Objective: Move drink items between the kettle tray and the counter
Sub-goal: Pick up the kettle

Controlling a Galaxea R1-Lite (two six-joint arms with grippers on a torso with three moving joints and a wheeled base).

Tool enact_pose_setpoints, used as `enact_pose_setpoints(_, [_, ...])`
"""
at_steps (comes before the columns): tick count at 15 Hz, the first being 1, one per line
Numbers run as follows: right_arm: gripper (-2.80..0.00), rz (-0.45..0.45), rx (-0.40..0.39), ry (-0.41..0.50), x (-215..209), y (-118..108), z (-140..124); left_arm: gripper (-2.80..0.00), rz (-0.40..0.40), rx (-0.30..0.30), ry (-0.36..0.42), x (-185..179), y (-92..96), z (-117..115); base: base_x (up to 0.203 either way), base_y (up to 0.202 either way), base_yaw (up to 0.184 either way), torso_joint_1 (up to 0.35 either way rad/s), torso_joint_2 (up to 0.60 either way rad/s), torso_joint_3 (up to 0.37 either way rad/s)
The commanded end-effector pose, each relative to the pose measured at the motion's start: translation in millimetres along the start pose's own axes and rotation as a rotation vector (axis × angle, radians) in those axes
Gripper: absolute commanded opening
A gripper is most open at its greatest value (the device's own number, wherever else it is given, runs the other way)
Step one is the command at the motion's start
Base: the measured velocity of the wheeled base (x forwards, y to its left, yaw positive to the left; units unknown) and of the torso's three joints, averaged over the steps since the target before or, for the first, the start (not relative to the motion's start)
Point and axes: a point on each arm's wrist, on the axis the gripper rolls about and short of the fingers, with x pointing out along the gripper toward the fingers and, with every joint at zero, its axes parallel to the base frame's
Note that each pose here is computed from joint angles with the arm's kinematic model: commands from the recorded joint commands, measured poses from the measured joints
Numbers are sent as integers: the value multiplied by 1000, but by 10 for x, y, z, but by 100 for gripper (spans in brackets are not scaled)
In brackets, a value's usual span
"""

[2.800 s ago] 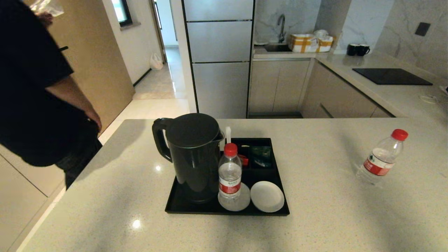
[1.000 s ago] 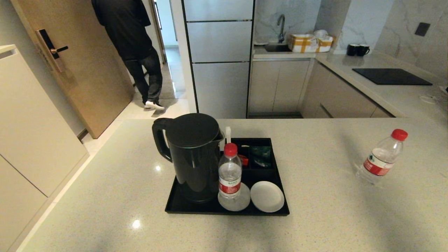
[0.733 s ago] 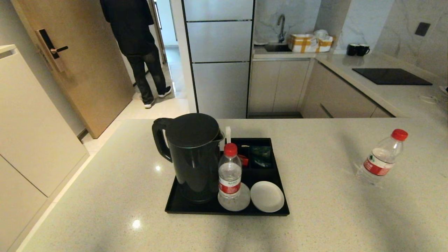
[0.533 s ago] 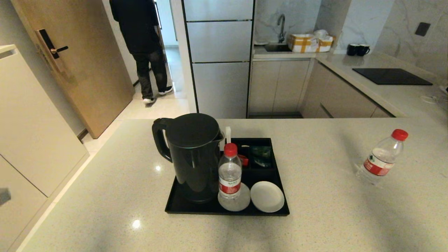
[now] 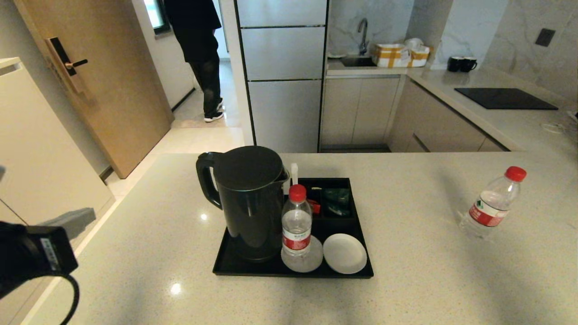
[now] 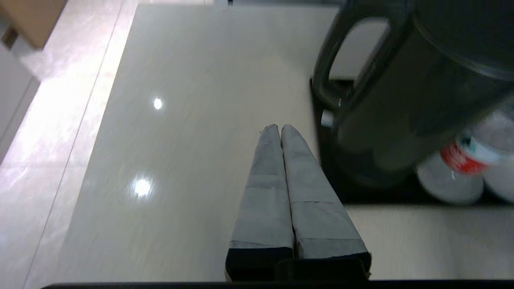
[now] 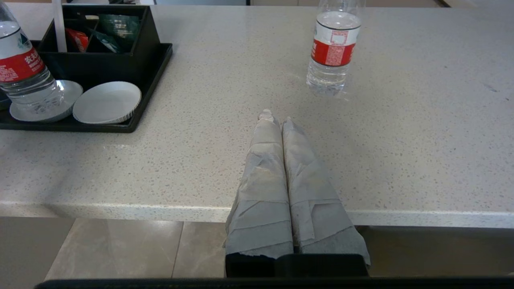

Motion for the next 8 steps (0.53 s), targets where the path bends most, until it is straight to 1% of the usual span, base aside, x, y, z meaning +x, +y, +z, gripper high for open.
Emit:
enact_pose_setpoints(1, [-280, 0, -1, -2, -1, 0, 0, -280, -15, 12, 32, 416, -108, -77, 0, 0, 0, 0, 0, 0])
enact_pose_setpoints(4, [-280, 0, -1, -2, -1, 0, 0, -280, 32, 26, 44, 892, -273, -283, 0, 0, 0, 0, 0, 0])
enact_pose_setpoints(6, [-280, 0, -1, -1, -1, 0, -1, -280, 73, 30, 17, 1184, -351, -457, 0, 0, 0, 0, 0, 0])
enact_pose_setpoints(8, [-280, 0, -1, -2, -1, 0, 0, -280, 99, 36, 5, 1438, -425, -659, 0, 0, 0, 0, 0, 0])
